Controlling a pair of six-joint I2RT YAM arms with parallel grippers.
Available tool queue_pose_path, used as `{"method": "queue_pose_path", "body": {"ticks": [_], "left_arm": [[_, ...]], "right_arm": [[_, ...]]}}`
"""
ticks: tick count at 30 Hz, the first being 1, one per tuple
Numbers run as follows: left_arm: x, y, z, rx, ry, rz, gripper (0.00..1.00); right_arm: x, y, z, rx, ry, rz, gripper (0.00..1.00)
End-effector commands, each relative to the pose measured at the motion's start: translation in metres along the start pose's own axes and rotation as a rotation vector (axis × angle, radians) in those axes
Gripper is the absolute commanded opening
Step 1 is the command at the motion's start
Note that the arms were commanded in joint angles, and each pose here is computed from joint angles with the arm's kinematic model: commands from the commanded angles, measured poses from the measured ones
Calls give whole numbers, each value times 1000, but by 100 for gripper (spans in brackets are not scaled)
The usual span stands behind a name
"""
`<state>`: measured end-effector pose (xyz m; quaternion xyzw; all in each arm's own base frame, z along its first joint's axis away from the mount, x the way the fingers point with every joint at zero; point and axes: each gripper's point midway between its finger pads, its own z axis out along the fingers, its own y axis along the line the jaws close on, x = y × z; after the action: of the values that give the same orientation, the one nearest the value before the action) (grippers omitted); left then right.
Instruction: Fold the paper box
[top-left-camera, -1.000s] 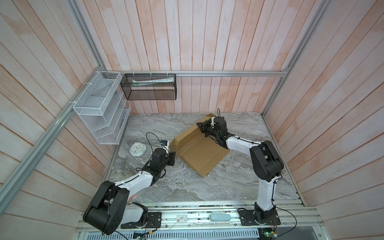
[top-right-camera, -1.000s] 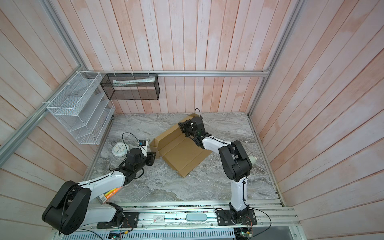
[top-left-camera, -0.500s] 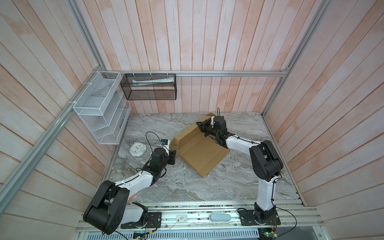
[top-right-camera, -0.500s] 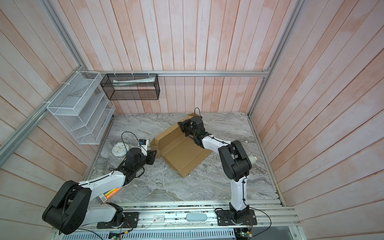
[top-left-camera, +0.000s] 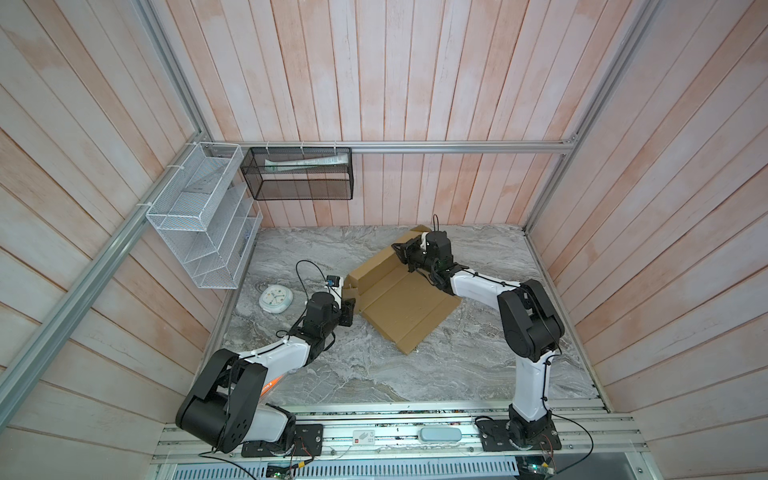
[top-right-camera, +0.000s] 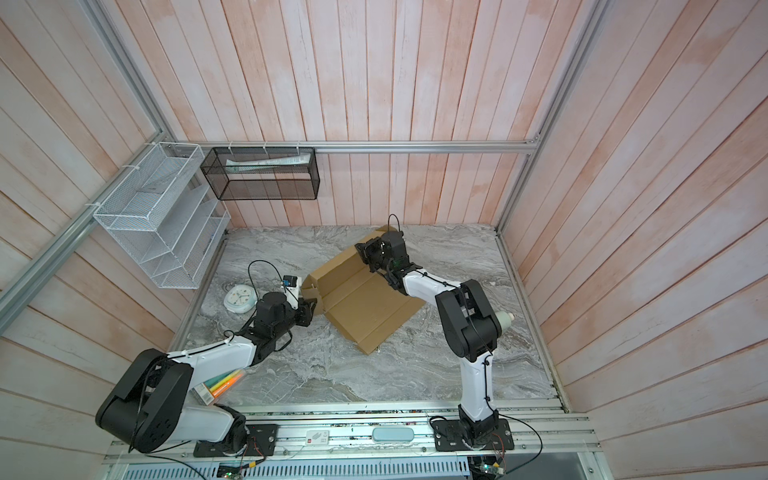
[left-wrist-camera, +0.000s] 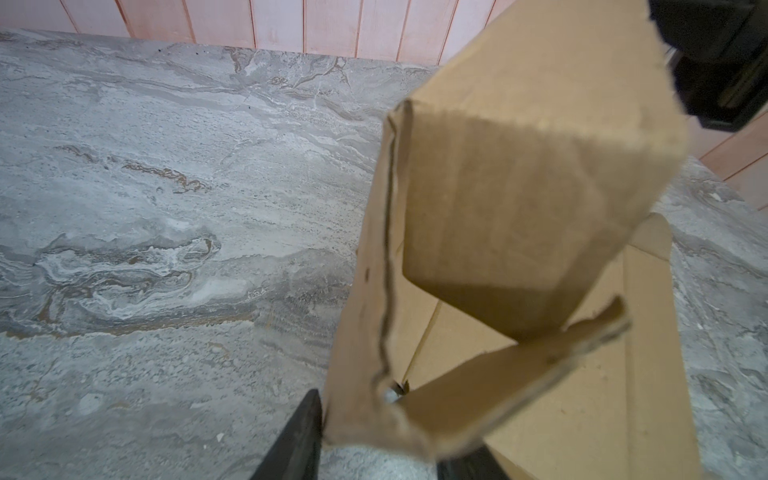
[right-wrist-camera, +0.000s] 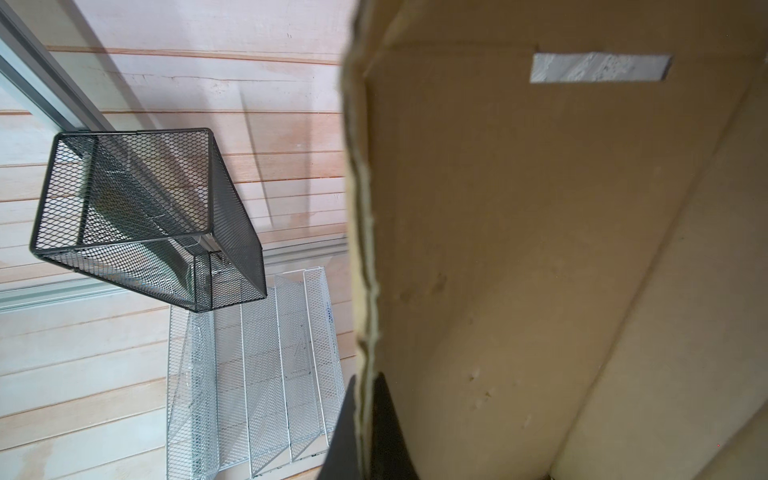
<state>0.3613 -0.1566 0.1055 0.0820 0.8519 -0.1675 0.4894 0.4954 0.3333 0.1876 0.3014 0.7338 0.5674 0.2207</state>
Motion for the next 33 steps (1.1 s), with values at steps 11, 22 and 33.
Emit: {"method": "queue_pose_path", "body": {"ticks": [11, 22, 33], "left_arm": [[-7, -23, -5, 94, -34, 45, 43], [-15, -26, -4, 91, -45, 24, 43], [-5, -27, 2, -30, -50, -86, 44]], "right_arm": [[4, -4, 7, 17, 17, -12, 0], [7, -3, 6, 11, 15, -5, 0], [13, -4, 7, 3, 17, 1, 0]]}}
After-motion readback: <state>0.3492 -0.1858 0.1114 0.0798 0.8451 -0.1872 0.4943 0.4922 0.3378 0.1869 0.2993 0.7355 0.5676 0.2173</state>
